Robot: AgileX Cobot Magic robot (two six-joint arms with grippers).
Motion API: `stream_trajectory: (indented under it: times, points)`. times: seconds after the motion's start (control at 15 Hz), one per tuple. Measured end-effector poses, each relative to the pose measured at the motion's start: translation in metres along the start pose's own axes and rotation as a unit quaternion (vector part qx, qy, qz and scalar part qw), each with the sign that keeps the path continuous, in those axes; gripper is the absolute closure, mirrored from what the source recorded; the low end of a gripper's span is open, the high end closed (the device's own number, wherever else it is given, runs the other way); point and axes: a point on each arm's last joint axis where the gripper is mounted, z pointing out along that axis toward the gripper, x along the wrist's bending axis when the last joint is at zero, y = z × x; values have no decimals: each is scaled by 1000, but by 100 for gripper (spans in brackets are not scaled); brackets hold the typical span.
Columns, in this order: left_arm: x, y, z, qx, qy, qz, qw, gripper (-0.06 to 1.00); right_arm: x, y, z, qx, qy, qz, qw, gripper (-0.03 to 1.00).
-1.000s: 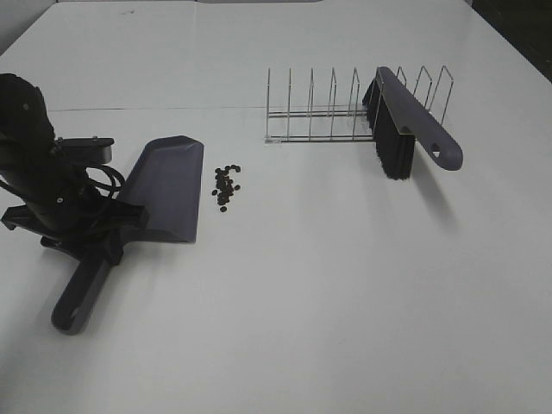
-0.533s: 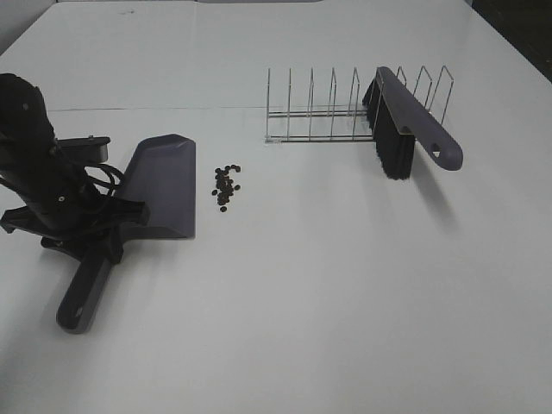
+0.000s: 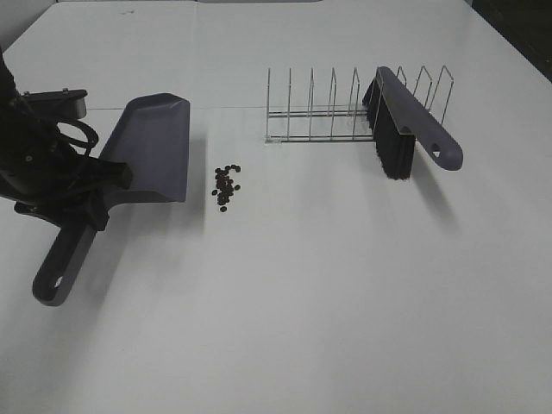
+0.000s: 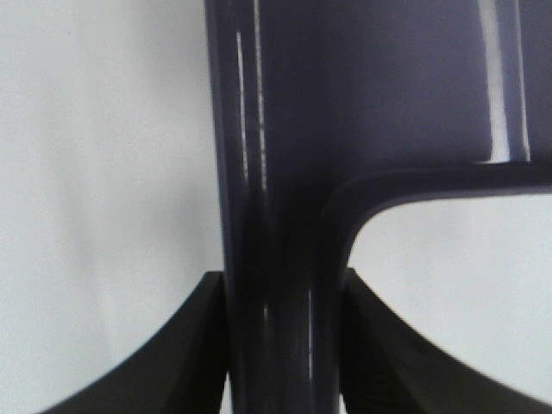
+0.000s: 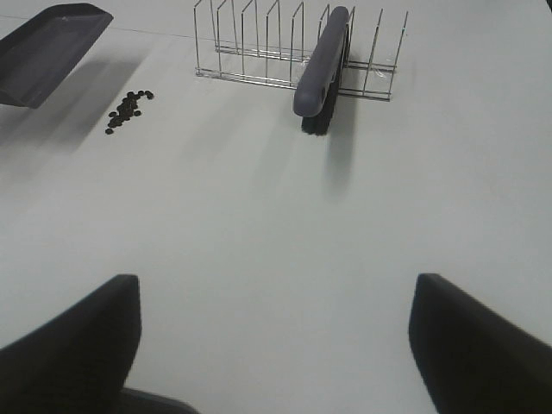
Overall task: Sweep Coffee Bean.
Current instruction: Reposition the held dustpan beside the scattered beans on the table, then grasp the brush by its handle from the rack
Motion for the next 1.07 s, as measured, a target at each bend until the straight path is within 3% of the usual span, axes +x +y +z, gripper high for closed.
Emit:
stream_trajectory:
  times: [0.33, 0.47, 0.6, 0.73, 0.8, 1.07]
  points:
    - [0, -2, 0, 10, 3, 2, 1000, 59, 0, 1, 0, -4, -1, 3, 1000, 22]
    - [1, -2, 0, 10, 4, 3, 1000, 59, -2, 13, 0, -30, -3, 18, 999, 22]
    - [1, -2, 0, 10, 7, 7, 1000, 59, -6, 42, 7, -47, -6, 28, 998, 22]
    - [2, -2, 0, 10, 10, 10, 1000, 59, -15, 75, 25, -20, -9, 11, 1000, 22]
    - [2, -2, 0, 10, 12, 13, 1000, 59, -24, 112, 48, 15, -7, -20, 1000, 22]
    - [2, -2, 0, 10, 13, 13, 1000, 59, -42, 177, 100, 84, 11, -26, 996, 22]
